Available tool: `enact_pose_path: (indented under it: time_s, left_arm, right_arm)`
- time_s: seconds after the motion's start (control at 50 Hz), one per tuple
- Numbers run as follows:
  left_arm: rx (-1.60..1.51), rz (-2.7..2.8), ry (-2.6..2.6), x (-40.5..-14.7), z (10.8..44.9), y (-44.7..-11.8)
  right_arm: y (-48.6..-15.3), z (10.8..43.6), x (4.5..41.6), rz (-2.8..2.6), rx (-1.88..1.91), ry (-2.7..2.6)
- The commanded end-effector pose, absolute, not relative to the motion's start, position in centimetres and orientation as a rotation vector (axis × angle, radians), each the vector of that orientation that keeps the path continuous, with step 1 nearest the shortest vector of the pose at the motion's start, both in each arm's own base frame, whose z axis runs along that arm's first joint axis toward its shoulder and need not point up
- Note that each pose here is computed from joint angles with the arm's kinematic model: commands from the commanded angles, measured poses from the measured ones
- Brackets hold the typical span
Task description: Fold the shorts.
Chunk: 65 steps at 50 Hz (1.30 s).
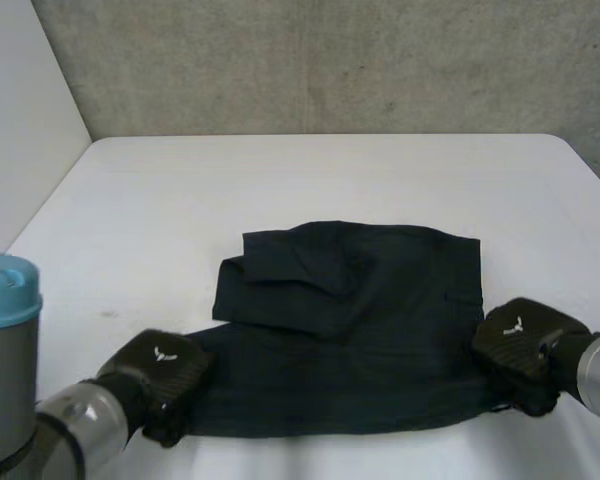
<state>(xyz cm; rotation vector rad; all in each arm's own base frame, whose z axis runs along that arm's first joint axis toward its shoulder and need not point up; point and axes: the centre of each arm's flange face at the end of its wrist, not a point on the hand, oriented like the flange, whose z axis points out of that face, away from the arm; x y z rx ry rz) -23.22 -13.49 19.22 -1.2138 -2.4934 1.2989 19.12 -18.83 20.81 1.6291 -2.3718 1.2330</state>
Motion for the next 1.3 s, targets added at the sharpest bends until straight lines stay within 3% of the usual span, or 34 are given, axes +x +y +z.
enact_pose_path:
  time_s: [0.02, 0.16, 0.24, 0.3, 0.38, 0.42, 0.48, 0.58, 0.7, 0.8, 0.92, 0.96, 1.0, 1.06, 1.16, 1.3]
  left_arm:
    - [-1.162, 1.417, -2.454, -25.2, 17.6, -17.8]
    - [-1.141, 1.515, -2.406, -27.4, 17.9, -21.9]
    - [-1.099, 1.684, -2.31, -29.3, 19.9, -25.3]
    - [-1.05, 1.898, -2.177, -31.0, 23.4, -28.6]
    - [-0.86, 2.345, -1.9, -32.2, 32.7, -32.3]
    - [-0.676, 2.576, -1.689, -31.9, 38.5, -32.9]
    - [-0.524, 2.721, -1.488, -31.6, 42.5, -32.8]
    - [-0.382, 2.829, -1.243, -31.1, 46.5, -31.3]
    - [-0.417, 2.767, -1.326, -30.5, 44.7, -30.7]
    - [-0.475, 2.699, -1.459, -30.5, 41.1, -31.4]
    - [-0.635, 2.503, -1.772, -30.5, 32.5, -31.7]
    - [-0.7, 2.398, -1.899, -30.3, 28.7, -31.3]
    - [-0.775, 2.265, -2.036, -30.2, 24.2, -30.6]
    - [-0.846, 2.122, -2.164, -29.8, 20.2, -29.2]
    - [-0.913, 2.009, -2.245, -29.1, 18.0, -27.0]
    - [-0.984, 1.881, -2.334, -27.0, 20.3, -22.8]
  right_arm:
    - [-22.2, 18.4, 19.8, 1.338, 1.469, -2.466]
    - [-24.8, 19.0, 20.2, 1.461, 1.389, -2.428]
    - [-27.6, 20.4, 20.7, 1.595, 1.34, -2.336]
    - [-31.2, 24.8, 22.6, 1.857, 1.248, -2.13]
    - [-33.8, 31.6, 24.6, 2.156, 1.071, -1.853]
    - [-34.8, 36.5, 25.2, 2.368, 0.916, -1.629]
    - [-35.3, 41.6, 25.1, 2.59, 0.704, -1.351]
    - [-34.7, 44.8, 24.8, 2.738, 0.568, -1.152]
    - [-34.5, 42.1, 25.5, 2.673, 0.651, -1.334]
    - [-34.7, 36.8, 26.3, 2.546, 0.759, -1.561]
    - [-34.2, 30.2, 27.2, 2.391, 0.891, -1.785]
    - [-33.4, 25.9, 27.6, 2.266, 0.982, -1.917]
    - [-32.8, 23.9, 27.7, 2.189, 1.032, -1.976]
    - [-31.8, 21.1, 27.3, 2.038, 1.11, -2.067]
    - [-30.0, 19.6, 26.3, 1.859, 1.184, -2.179]
    - [-25.5, 20.8, 24.7, 1.621, 1.302, -2.335]
